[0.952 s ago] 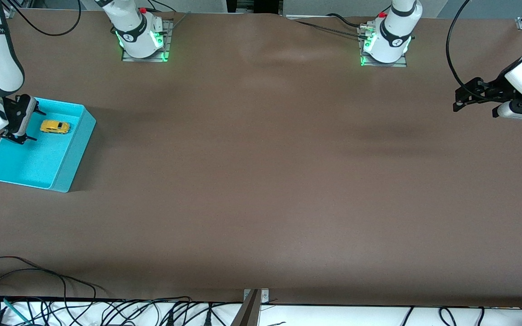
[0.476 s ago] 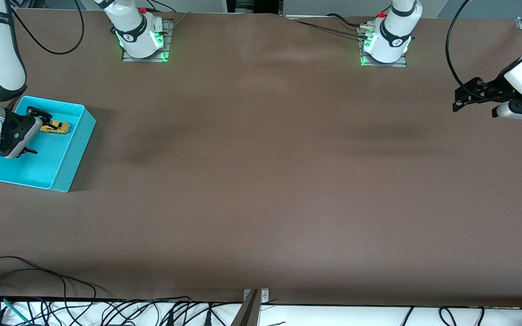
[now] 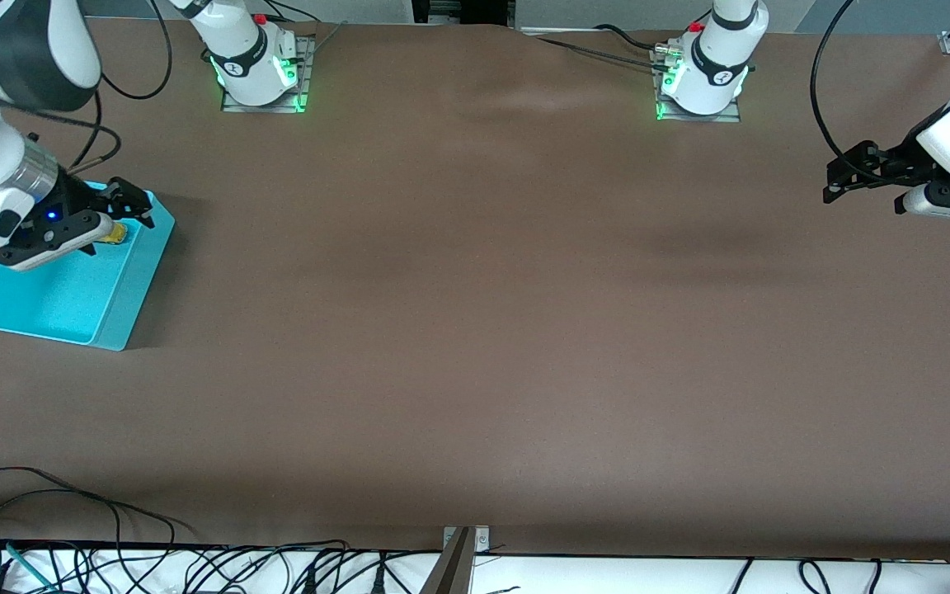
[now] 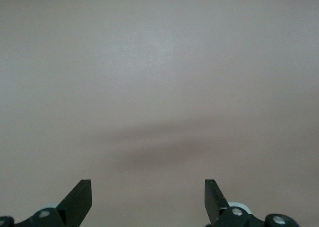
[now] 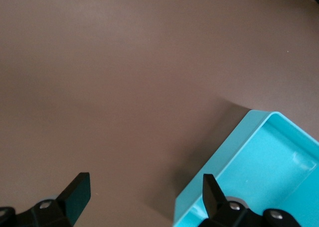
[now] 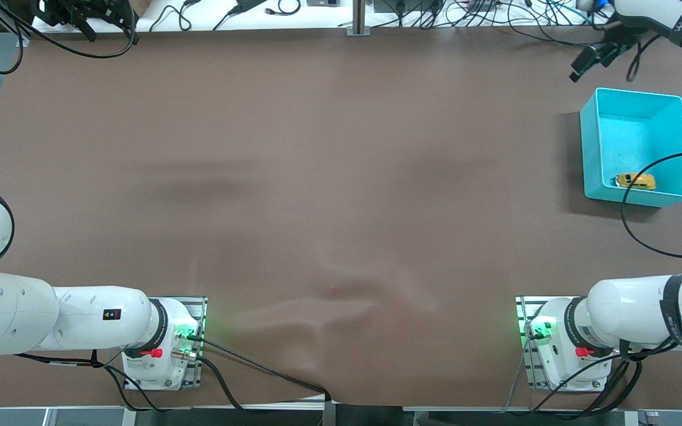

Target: Wind up and store yellow beetle car

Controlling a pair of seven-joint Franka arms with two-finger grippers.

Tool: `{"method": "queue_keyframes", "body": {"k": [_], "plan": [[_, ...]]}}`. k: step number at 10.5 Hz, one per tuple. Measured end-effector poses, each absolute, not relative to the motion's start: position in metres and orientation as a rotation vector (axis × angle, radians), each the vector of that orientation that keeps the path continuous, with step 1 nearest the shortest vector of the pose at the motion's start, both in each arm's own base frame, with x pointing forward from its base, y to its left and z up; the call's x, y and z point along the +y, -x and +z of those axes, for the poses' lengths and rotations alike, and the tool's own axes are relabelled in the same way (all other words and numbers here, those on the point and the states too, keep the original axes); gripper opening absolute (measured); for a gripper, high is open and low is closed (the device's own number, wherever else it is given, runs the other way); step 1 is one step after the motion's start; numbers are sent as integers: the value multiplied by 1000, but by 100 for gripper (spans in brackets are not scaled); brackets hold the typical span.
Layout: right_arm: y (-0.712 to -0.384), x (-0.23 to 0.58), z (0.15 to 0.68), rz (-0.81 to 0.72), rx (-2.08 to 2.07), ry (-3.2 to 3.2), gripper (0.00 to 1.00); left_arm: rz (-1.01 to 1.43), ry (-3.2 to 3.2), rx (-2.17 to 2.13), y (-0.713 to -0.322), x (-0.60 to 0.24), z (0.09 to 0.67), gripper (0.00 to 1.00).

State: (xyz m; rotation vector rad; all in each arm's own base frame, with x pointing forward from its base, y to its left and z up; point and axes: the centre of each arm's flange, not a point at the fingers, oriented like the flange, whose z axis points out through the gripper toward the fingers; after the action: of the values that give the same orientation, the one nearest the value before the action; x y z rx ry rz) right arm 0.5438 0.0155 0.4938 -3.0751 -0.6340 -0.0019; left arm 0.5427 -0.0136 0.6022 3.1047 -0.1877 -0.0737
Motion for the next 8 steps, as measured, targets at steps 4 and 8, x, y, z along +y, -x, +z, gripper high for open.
{"method": "queue_keyframes", "body": {"k": [4, 8], "plan": [[-538, 55, 551, -43, -211, 3132, 100, -76, -3105, -185, -543, -13, 602, 100], [-577, 55, 547, -50, -160, 3138, 100, -77, -3105, -184, -543, -12, 602, 100]]}}
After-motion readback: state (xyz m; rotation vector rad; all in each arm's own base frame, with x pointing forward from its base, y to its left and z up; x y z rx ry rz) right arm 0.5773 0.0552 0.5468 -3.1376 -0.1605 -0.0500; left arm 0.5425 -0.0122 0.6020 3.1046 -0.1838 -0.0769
